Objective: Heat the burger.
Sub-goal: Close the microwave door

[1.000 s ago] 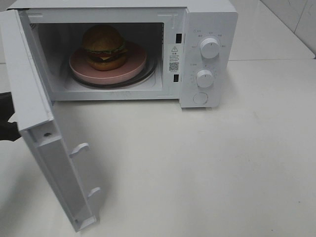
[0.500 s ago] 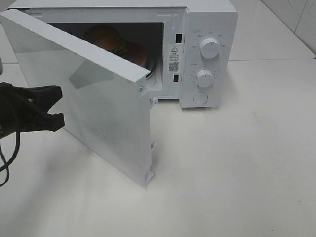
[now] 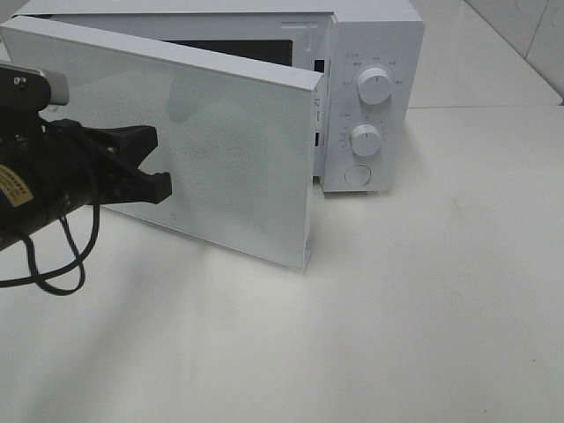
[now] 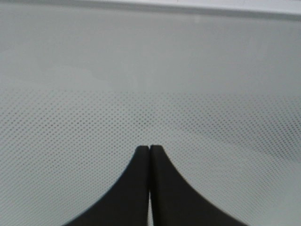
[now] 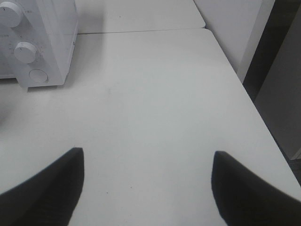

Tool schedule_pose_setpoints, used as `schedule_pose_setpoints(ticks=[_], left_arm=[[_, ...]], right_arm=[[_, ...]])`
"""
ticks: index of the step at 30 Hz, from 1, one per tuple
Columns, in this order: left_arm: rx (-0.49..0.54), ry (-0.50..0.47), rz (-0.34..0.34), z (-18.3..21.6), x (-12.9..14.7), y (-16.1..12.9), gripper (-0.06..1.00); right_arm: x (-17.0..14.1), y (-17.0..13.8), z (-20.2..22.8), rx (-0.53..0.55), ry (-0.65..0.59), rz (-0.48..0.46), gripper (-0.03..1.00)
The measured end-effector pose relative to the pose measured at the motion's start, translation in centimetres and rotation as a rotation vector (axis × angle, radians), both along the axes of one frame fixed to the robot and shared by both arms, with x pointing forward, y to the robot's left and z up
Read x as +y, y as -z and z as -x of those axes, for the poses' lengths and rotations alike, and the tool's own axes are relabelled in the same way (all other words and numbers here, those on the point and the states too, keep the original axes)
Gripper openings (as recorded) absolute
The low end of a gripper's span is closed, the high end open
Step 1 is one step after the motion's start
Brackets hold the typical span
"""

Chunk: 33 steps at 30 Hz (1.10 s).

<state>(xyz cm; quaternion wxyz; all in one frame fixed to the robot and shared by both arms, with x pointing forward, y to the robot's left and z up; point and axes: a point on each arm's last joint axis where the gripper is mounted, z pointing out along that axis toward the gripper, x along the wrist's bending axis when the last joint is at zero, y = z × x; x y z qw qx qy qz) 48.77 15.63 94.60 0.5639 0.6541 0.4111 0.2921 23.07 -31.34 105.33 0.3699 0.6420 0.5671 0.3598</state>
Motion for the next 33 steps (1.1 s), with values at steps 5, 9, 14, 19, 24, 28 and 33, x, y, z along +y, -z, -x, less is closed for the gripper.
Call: schedule_pose_setpoints(ticks=[5,9,14,19,24,28,33], left_arm=[[-0.021,0.012,0.019,-1.3,-1.5,-0.5,0.00],[-0.011,0.014,0.013,-2.3,-2.2,-0.7,0.00],[-0.011,0.011,0.017,-3.6,-3.0,-1.1,0.00],[-0.014,0.011,0.021,-5.0,-3.9,-1.1,0.00],[-0.006,0.008,0.031,-6.2,-4.6,-1.0,0.00],[-0.003,0.007,0.045,-7.2,-5.3,-0.9,0.00],[0.013,0.028,0.050,-7.4,-6.5,-0.5,0.00]], right_arm=[[0.0,0.0,0.0,0.000,0.000,0.000,0.74],[0.0,0.0,0.0,0.000,0.000,0.000,0.74],[0.0,0.0,0.0,0.000,0.000,0.000,0.74],[0.0,0.0,0.0,0.000,0.000,0.000,0.74],[0.0,0.0,0.0,0.000,0.000,0.000,0.74],[0.0,0.0,0.0,0.000,0.000,0.000,0.74],[0.0,0.0,0.0,0.000,0.000,0.000,0.74]])
